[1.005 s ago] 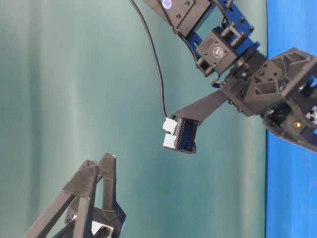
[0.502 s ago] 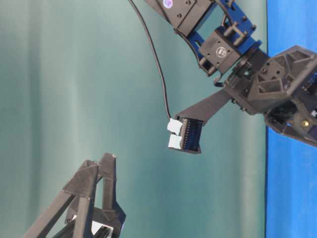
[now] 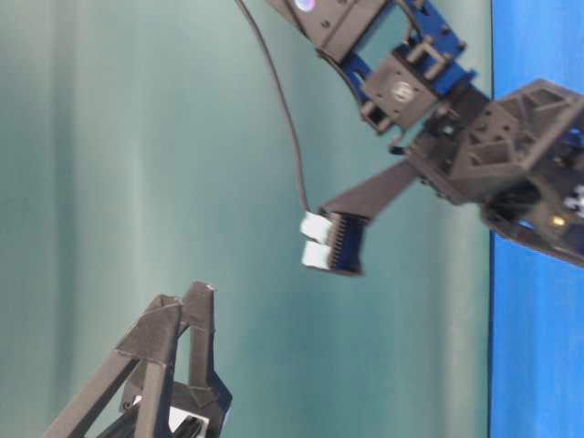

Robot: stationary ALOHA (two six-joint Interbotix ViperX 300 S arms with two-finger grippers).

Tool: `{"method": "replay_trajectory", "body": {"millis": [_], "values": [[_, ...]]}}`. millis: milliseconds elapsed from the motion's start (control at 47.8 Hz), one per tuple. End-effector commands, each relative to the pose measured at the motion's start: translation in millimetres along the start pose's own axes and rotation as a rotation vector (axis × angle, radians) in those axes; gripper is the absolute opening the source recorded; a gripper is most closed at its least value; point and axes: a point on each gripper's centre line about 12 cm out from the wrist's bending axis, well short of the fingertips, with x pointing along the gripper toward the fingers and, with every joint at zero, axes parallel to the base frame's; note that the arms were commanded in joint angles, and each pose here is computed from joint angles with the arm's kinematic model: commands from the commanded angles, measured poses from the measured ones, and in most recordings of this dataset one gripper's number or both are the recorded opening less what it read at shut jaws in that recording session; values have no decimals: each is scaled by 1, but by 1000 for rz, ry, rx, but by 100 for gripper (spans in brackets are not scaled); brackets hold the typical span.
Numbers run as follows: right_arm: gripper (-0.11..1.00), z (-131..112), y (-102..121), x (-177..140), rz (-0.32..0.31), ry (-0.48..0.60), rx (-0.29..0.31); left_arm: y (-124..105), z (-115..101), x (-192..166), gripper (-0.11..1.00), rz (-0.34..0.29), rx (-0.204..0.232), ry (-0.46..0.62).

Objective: Handover the blue block to the right arm after grasping it with the left arm, then place it in the designated position.

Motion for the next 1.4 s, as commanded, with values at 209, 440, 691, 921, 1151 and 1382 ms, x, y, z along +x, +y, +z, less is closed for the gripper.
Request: {"method": "replay_trajectory", "body": {"millis": [209, 440, 691, 921, 1151, 1382], "values": [[89, 34, 6, -75, -25, -130, -13, -2, 16, -1, 92, -6, 5, -46], [89, 42, 4, -137, -67, -215, -9, -2, 16, -1, 92, -6, 7, -44], [89, 40, 6, -199, -83, -317, -6, -2, 16, -2, 92, -6, 3, -46], [88, 31, 5, -236, -69, -390, -1, -4, 17, -1, 92, -11, 4, -49], [88, 25, 5, -258, -84, -423, 3, -4, 17, -1, 92, -11, 4, -47], [88, 25, 5, -253, -88, -406, 0, -4, 18, -1, 92, -11, 4, -49]]}}
